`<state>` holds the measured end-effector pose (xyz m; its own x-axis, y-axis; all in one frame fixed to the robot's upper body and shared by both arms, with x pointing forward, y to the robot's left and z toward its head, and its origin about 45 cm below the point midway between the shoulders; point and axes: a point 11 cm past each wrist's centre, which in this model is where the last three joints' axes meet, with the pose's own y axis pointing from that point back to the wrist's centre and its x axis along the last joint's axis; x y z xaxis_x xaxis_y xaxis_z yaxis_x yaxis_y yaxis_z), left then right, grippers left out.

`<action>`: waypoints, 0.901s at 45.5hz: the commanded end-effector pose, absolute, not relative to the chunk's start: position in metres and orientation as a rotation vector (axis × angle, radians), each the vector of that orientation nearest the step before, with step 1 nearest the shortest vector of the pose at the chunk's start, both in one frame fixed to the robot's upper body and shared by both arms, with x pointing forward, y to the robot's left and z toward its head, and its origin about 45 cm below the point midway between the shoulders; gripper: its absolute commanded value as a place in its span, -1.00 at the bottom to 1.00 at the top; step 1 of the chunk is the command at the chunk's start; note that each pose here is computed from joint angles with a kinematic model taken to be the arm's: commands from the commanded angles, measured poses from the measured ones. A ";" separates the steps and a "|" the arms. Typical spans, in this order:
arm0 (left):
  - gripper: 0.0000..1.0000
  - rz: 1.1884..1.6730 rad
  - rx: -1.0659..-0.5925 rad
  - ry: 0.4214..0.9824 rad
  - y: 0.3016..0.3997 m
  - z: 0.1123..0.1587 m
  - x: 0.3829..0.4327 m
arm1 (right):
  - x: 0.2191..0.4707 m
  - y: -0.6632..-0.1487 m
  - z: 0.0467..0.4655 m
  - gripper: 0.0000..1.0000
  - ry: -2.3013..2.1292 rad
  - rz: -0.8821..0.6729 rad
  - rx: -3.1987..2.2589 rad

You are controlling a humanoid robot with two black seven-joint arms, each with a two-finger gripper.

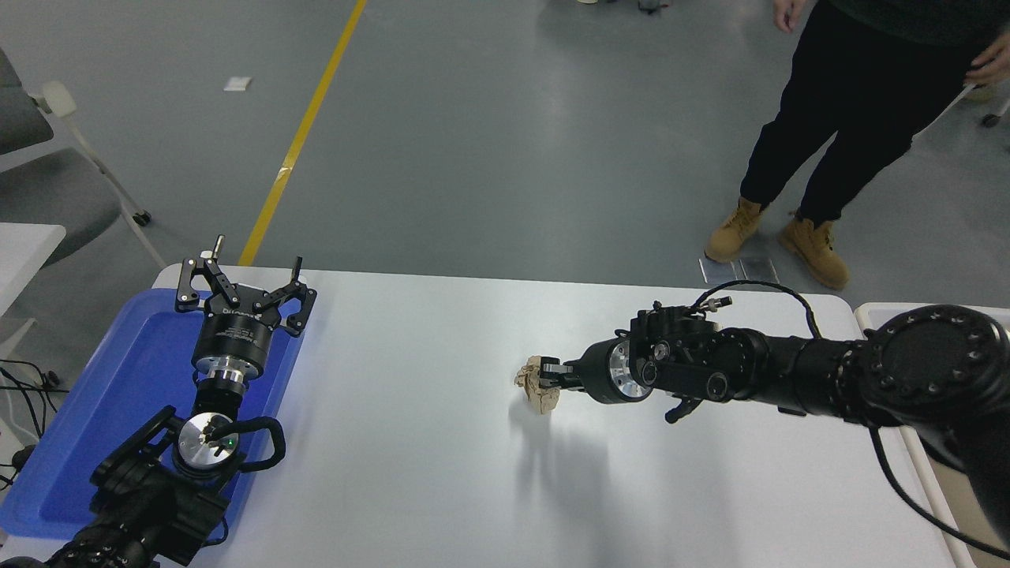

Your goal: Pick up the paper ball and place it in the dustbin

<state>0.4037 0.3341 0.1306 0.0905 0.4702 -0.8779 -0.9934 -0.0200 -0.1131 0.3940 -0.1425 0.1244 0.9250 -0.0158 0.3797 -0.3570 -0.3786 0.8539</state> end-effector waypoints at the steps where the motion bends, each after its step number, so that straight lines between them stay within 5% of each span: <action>1: 1.00 1.355 -0.923 0.750 0.3337 0.1307 0.4037 | 0.409 -0.184 0.179 -0.81 -0.242 0.417 1.805; 28: 1.00 1.359 -0.921 0.750 0.3347 0.1301 0.4032 | 0.400 -0.232 0.369 -0.79 -0.277 0.484 1.644; 41: 1.00 1.360 -0.923 0.749 0.3350 0.1302 0.4032 | 0.395 -0.236 0.406 -0.75 -0.306 0.523 1.609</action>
